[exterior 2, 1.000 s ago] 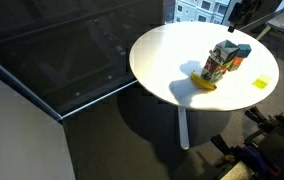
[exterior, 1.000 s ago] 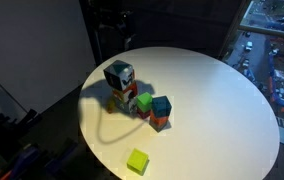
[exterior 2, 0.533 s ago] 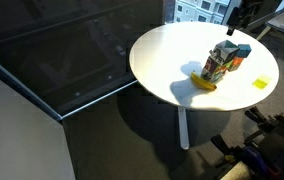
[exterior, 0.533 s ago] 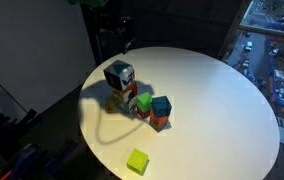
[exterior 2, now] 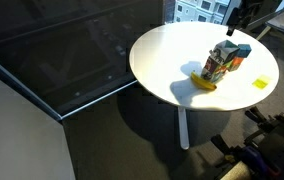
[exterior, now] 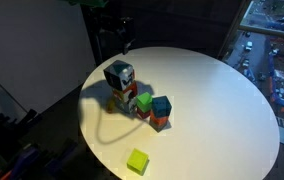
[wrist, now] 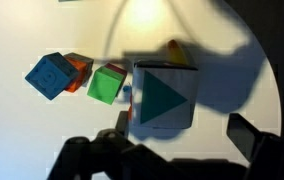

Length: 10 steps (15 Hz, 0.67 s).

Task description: Move the soft cube from the top of the left stack and place it on the blue block on the right stack

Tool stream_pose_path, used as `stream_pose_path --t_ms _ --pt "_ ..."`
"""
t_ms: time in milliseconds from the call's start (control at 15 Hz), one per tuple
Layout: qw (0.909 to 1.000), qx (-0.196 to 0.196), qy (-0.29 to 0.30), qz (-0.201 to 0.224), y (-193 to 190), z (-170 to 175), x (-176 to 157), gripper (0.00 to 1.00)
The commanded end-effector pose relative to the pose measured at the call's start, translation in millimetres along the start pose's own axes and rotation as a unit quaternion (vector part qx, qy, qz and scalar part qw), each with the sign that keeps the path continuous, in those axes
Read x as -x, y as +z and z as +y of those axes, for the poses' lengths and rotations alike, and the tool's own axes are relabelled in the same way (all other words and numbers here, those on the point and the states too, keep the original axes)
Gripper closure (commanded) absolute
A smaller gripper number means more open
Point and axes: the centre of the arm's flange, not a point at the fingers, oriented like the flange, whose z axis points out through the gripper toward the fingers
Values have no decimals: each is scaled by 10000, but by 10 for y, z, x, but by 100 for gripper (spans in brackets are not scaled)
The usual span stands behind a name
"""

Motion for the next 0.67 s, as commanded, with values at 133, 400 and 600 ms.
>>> stream_pose_path --t_ms 133,400,600 --pt "9999 -20 58 137 142 26 -146 0" --pt "9999 -12 43 130 335 -12 -207 0" --pt "10000 6 12 72 491 -37 -219 0"
